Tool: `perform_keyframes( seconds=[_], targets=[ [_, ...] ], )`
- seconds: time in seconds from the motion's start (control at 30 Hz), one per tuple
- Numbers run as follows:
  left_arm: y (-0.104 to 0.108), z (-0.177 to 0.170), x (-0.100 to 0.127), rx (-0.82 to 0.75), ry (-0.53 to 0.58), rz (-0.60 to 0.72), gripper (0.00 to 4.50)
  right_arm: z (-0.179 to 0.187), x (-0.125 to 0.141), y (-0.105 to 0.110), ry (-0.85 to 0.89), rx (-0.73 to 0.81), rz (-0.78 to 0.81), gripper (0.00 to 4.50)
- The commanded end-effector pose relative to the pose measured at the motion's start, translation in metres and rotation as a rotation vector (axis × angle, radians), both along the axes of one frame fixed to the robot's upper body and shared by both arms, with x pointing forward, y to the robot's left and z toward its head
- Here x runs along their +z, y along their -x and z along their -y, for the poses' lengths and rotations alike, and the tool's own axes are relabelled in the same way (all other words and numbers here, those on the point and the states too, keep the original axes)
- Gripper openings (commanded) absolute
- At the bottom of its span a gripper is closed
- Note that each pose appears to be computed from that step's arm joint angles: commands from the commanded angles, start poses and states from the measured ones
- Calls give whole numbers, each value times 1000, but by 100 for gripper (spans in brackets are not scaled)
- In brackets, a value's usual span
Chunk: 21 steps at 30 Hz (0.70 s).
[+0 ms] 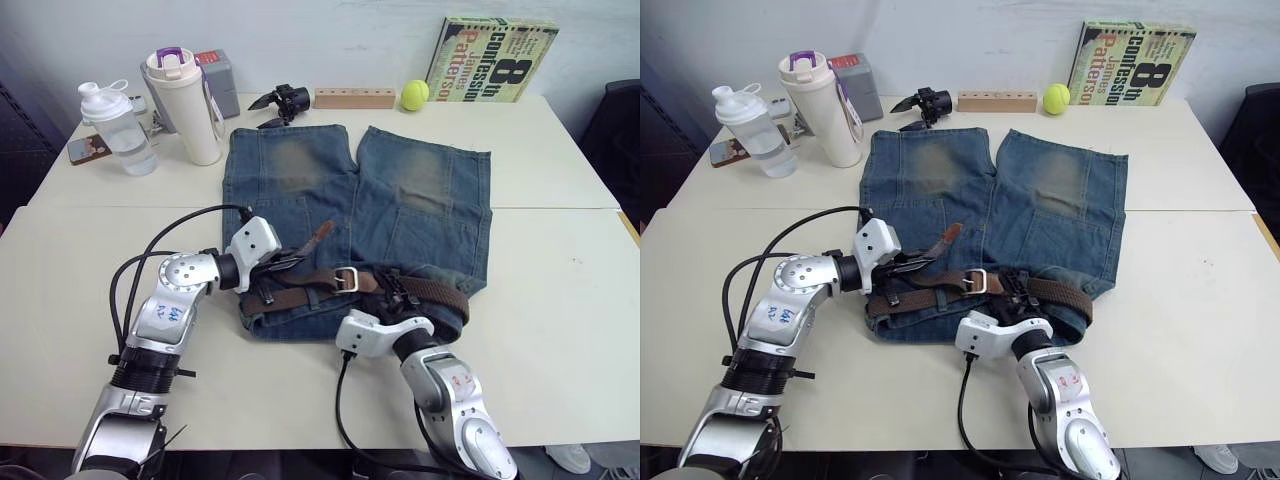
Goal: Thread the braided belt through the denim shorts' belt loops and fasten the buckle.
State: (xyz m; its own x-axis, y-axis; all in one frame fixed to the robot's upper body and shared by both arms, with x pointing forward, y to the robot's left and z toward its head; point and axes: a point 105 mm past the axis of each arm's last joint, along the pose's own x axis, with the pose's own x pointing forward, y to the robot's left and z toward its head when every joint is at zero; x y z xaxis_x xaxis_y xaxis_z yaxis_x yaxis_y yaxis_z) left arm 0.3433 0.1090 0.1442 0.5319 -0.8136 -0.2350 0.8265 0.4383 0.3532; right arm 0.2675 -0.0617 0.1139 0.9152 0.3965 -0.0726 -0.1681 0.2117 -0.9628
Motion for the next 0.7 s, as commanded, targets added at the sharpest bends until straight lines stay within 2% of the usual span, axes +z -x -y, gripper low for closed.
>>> perform_keyframes(
  seconds=[0.03,0.23,0.37,0.7],
  targets=[
    [5,4,9,-32,11,29,0,-6,6,21,-140,106,-112,336],
    [9,5,6,-40,6,24,0,-3,7,19,-132,123,-155,336],
    [9,4,7,-34,10,24,0,-10,6,13,-141,108,-159,438],
    [9,1,9,-25,8,24,0,-10,-6,-3,-139,1,-171,438]
  ],
)
